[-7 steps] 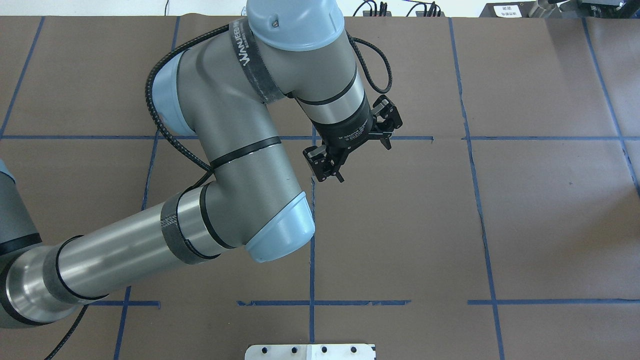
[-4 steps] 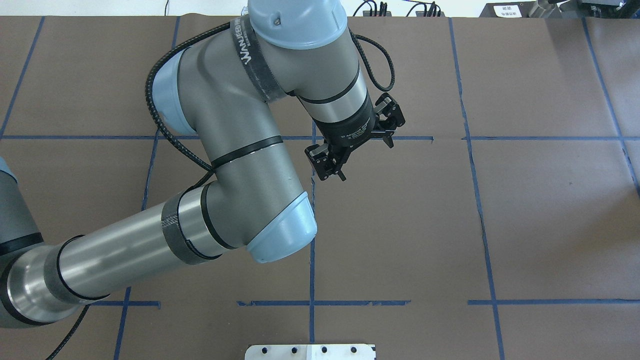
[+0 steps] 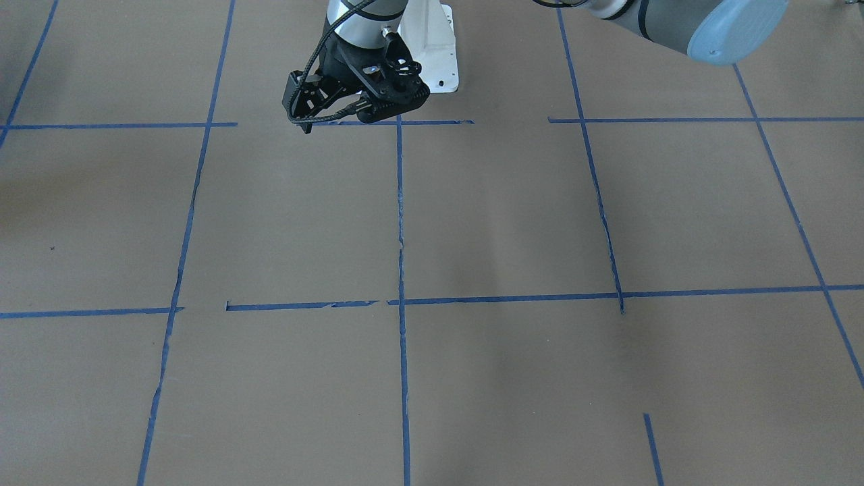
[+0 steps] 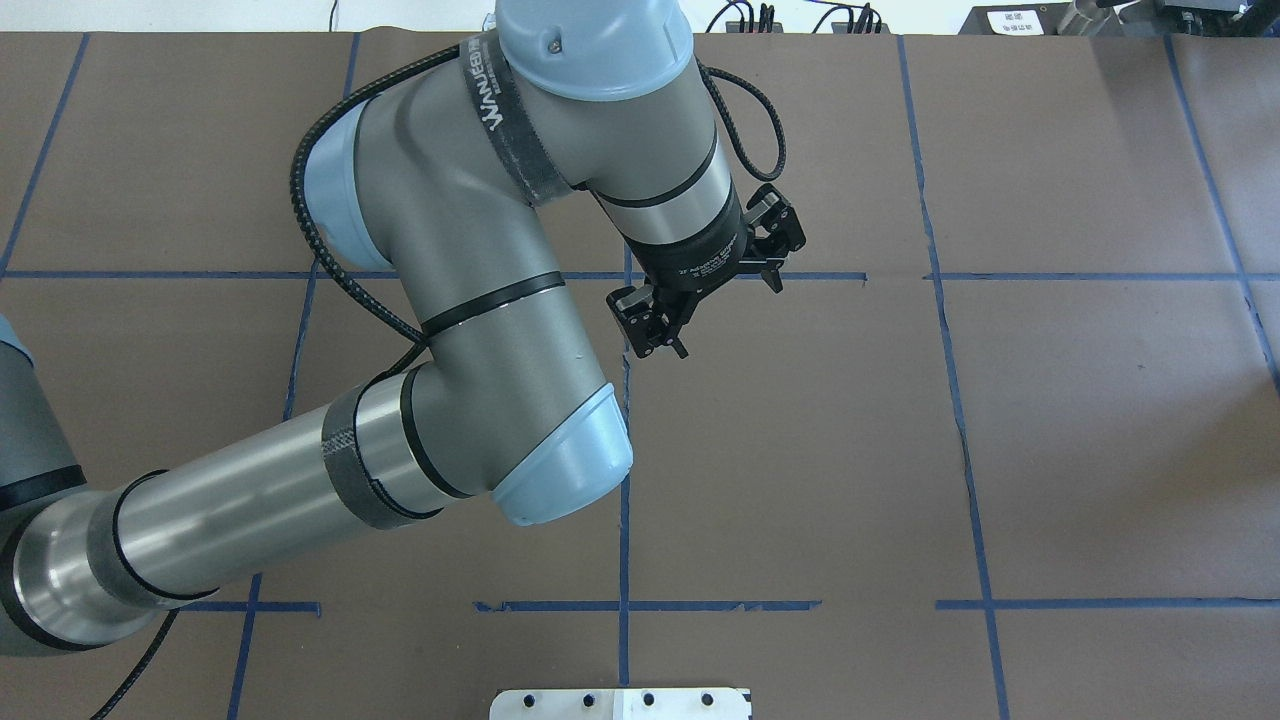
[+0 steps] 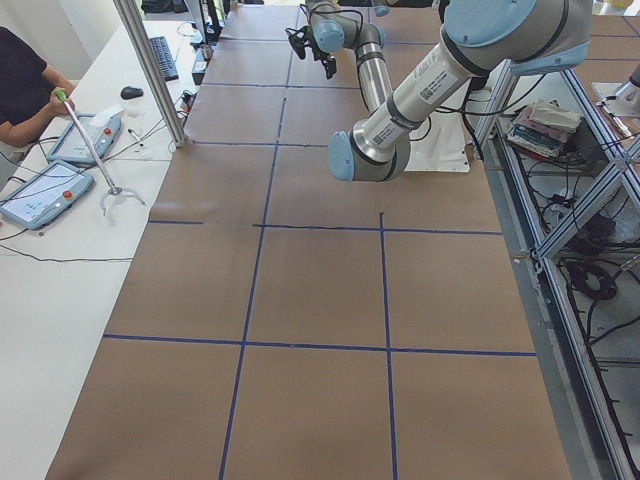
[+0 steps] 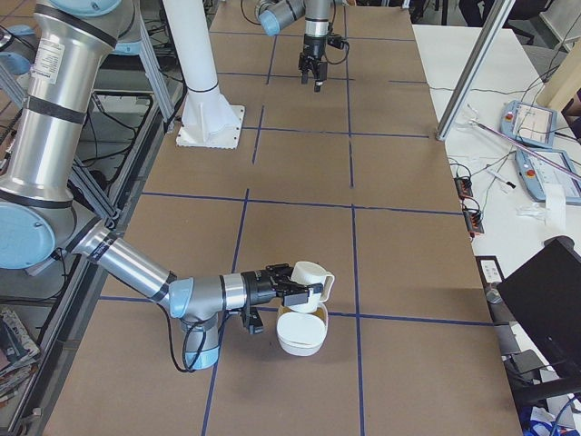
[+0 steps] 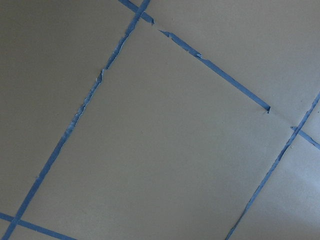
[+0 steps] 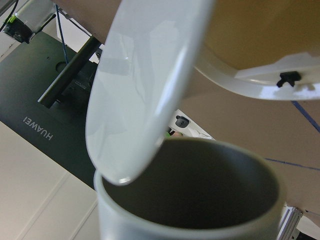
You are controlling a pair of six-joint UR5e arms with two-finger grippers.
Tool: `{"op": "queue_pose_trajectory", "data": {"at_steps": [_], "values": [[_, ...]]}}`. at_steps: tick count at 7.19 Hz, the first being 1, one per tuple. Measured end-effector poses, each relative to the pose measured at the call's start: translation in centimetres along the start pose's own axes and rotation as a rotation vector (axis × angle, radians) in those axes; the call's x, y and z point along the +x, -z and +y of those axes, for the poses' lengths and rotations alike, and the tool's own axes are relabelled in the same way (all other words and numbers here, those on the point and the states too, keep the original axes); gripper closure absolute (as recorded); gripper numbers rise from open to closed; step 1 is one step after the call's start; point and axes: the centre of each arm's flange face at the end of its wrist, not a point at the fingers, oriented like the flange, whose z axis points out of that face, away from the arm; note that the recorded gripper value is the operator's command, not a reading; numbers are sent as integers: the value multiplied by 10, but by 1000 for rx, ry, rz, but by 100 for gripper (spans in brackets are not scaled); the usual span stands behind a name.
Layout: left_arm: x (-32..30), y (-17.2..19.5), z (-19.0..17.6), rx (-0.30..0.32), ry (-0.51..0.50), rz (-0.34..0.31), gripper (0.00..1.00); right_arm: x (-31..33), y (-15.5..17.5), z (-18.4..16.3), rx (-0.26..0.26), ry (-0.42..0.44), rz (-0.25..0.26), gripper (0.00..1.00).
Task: Left arm hands cup to right arm to dump lemon
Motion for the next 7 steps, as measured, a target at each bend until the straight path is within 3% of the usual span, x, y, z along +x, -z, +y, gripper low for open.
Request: {"op": "queue_pose_trajectory", "data": {"at_steps": [3, 4, 5, 7], "values": [[-1, -1, -1, 2, 2, -4, 0, 1, -13, 27, -46, -57, 0, 84], [-2, -2, -2, 2, 3, -5, 0, 3, -30, 50, -34, -47, -3, 84], [-2, -2, -2, 3, 4, -6, 0, 6, -54, 85, 1, -1, -9, 84], [-4, -5, -5, 5, 5, -12, 0, 22, -106, 167, 72, 193, 2, 86]]}}
